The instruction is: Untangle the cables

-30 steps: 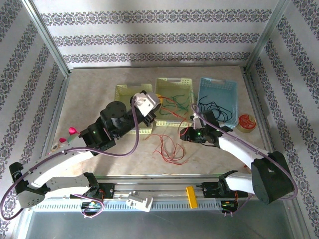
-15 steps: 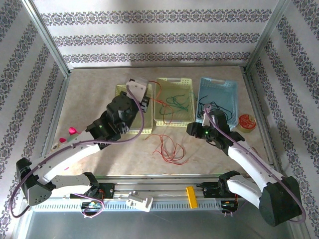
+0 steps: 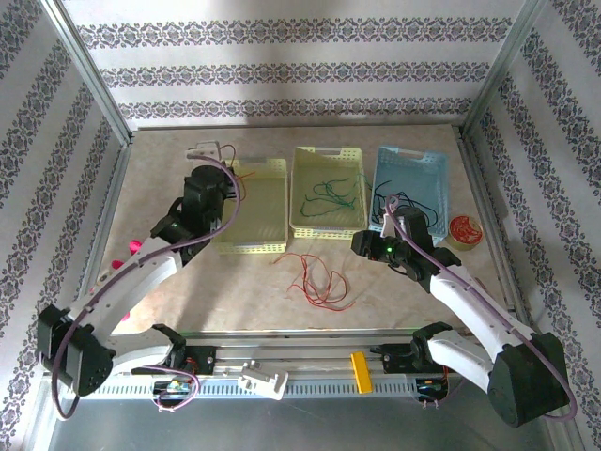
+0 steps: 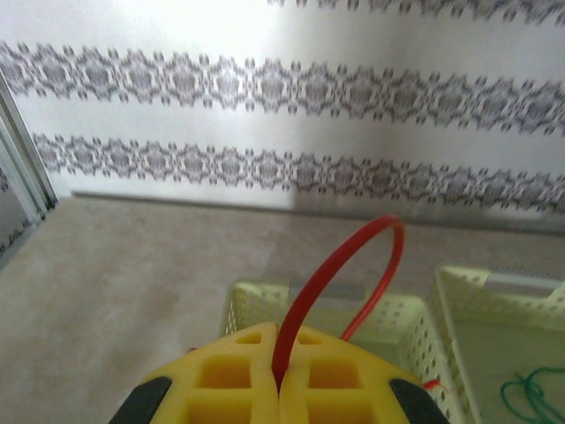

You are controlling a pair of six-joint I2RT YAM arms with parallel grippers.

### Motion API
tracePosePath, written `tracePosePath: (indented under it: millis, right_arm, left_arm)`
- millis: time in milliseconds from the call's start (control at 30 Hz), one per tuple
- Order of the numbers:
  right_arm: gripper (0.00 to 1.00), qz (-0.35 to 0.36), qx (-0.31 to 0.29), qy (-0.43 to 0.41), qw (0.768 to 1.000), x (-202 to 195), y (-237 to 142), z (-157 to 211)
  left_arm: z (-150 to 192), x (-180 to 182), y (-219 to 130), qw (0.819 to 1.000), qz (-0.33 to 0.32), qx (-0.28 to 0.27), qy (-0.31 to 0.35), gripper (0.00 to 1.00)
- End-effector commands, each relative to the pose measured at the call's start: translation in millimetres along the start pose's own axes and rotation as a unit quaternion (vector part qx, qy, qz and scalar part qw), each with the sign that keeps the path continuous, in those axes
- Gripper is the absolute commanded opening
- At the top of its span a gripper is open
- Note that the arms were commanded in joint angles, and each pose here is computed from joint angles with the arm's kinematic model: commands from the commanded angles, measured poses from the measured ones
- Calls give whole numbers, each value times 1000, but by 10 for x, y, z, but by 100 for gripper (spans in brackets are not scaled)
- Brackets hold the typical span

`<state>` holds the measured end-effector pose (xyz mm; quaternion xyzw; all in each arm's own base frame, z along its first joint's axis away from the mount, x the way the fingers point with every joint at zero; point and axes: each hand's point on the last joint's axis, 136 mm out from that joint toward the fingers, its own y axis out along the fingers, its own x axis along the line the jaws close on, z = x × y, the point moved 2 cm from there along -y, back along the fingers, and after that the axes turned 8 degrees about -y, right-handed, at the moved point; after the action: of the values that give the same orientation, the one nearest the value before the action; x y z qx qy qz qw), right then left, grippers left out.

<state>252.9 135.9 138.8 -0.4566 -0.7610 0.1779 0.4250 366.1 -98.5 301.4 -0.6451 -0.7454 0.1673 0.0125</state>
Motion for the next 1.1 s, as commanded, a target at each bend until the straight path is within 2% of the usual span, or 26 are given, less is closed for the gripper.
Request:
tracePosePath:
  millis: [0, 67, 133, 200, 267, 333, 400, 567, 667, 800, 967, 1033, 1067]
  right_arm:
    - [46, 4, -5, -13, 1000, 42, -41, -94]
    - [46, -2, 7, -19, 1000, 64, -30, -65]
    - [46, -3, 25, -30, 999, 86, -1, -5]
    - [46, -6, 49, -43, 998, 118, 45, 88]
    - [46, -10, 70, -55, 996, 161, 82, 177]
    - [46, -12, 85, -65, 994, 199, 112, 248]
    - [47, -19, 103, -80, 991, 249, 143, 326]
    - [47, -45, 150, -115, 981, 409, 243, 517]
    - [47, -57, 182, -141, 971, 524, 311, 638]
    - [47, -72, 209, -174, 960, 673, 399, 751]
    - [47, -54, 211, -184, 958, 668, 580, 716]
    - [45, -46, 211, -188, 958, 663, 656, 673]
    - [36, -43, 212, -190, 958, 663, 697, 656]
  left_arm:
    - [456, 68, 167, 997, -18, 76, 13, 0]
    - [627, 99, 230, 994, -34, 106, 14, 4]
    - [768, 52, 265, 990, -24, 135, 9, 23]
    - [851, -40, 283, 988, 1, 155, -1, 57]
    - [872, -79, 279, 987, 12, 163, -5, 72]
    - [831, -98, 262, 987, 17, 160, -4, 78]
    - [787, -104, 236, 988, 22, 156, 2, 83]
    - [838, -222, 187, 982, 61, 178, 18, 85]
    - [986, -427, 97, 971, 121, 204, 32, 85]
    - [1236, -719, -94, 947, 202, 243, 62, 87]
    - [1398, -926, -294, 931, 228, 251, 135, 89]
    - [1416, -990, -351, 928, 231, 247, 159, 89]
    - [1427, -1012, -370, 926, 231, 246, 167, 90]
